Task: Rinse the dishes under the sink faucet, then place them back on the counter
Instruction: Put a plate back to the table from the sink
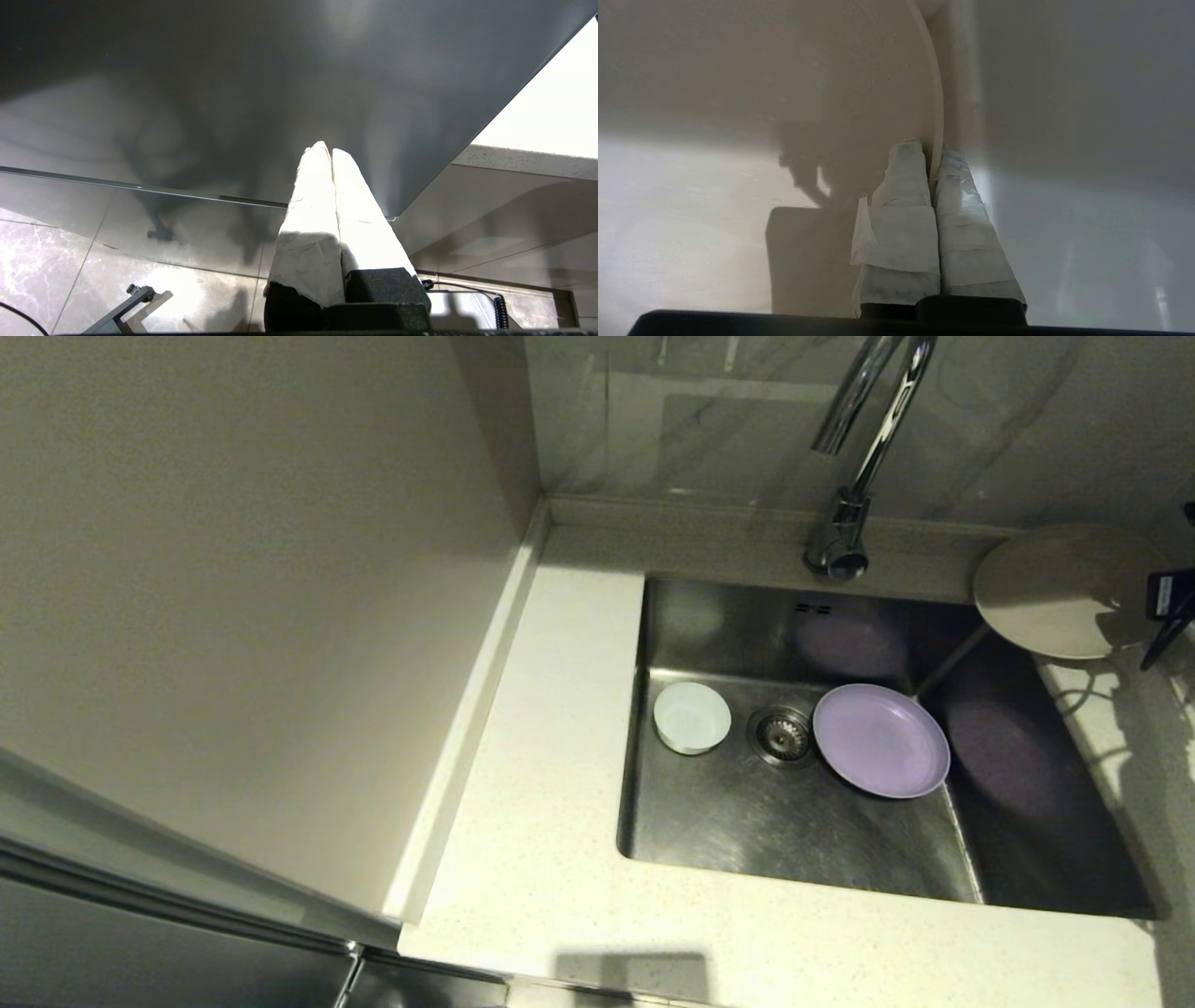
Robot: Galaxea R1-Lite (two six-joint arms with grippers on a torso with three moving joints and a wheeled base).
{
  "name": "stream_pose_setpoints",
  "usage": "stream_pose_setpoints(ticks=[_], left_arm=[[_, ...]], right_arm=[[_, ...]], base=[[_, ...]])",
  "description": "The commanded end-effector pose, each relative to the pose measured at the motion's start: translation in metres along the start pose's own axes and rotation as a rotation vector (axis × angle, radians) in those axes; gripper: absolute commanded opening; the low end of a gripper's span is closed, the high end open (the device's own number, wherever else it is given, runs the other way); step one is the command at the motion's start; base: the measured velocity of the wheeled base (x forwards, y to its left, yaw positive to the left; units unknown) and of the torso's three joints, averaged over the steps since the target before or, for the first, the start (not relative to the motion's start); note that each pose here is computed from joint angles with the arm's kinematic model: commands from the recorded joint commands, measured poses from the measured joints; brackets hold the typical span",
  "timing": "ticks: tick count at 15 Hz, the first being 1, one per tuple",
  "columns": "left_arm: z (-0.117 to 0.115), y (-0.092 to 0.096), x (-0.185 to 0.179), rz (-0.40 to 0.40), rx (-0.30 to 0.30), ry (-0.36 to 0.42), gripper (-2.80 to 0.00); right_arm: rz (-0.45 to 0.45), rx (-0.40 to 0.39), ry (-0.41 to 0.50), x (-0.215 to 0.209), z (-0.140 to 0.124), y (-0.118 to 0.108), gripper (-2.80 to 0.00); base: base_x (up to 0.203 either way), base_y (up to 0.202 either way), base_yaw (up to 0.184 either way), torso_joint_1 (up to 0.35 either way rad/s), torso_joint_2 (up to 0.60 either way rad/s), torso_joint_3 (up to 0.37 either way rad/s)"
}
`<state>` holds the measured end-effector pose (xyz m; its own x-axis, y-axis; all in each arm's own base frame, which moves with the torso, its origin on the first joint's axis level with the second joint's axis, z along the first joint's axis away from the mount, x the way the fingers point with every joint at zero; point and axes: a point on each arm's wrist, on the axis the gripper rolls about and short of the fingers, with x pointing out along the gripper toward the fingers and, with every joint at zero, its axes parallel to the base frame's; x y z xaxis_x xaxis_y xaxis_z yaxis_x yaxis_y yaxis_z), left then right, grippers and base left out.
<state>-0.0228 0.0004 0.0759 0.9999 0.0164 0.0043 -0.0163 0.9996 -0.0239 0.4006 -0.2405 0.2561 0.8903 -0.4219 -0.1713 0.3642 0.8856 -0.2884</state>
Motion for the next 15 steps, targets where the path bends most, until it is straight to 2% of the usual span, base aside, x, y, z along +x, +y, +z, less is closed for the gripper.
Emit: stream_pose_setpoints(ticks=[1, 6, 8, 9, 12, 15], left_arm=[[0.0, 0.0, 0.0, 0.0, -0.001, -0.002, -2.8], [0.0, 0.0, 0.0, 0.0, -0.001, -0.002, -2.8], [0.0, 0.0, 0.0, 0.0, -0.001, -0.002, -2.8], [0.0, 0.0, 0.0, 0.0, -0.001, -0.002, -2.8], [0.0, 0.0, 0.0, 0.0, -0.001, -0.002, -2.8], [0.0, 0.0, 0.0, 0.0, -0.001, -0.002, -2.8]], right_arm=[[0.02, 0.003, 0.051, 0.021, -0.024, 0.007, -2.8], [0.033, 0.006, 0.06, 0.027, -0.03, 0.013, -2.8], [0.024, 0.005, 0.032, 0.03, -0.03, 0.013, -2.8], [0.022, 0.004, 0.027, 0.031, -0.031, 0.013, 0.0], [0.017, 0.003, 0.012, 0.032, -0.03, 0.013, 0.0], [-0.006, 0.004, -0.061, 0.032, -0.023, 0.01, 0.0]], base=[[0.0, 0.0, 0.0, 0.0, 0.0, 0.0], [0.0, 0.0, 0.0, 0.0, 0.0, 0.0], [0.0, 0.0, 0.0, 0.0, 0.0, 0.0], [0.0, 0.0, 0.0, 0.0, 0.0, 0.0], [0.0, 0.0, 0.0, 0.0, 0.0, 0.0], [0.0, 0.0, 0.0, 0.0, 0.0, 0.0]])
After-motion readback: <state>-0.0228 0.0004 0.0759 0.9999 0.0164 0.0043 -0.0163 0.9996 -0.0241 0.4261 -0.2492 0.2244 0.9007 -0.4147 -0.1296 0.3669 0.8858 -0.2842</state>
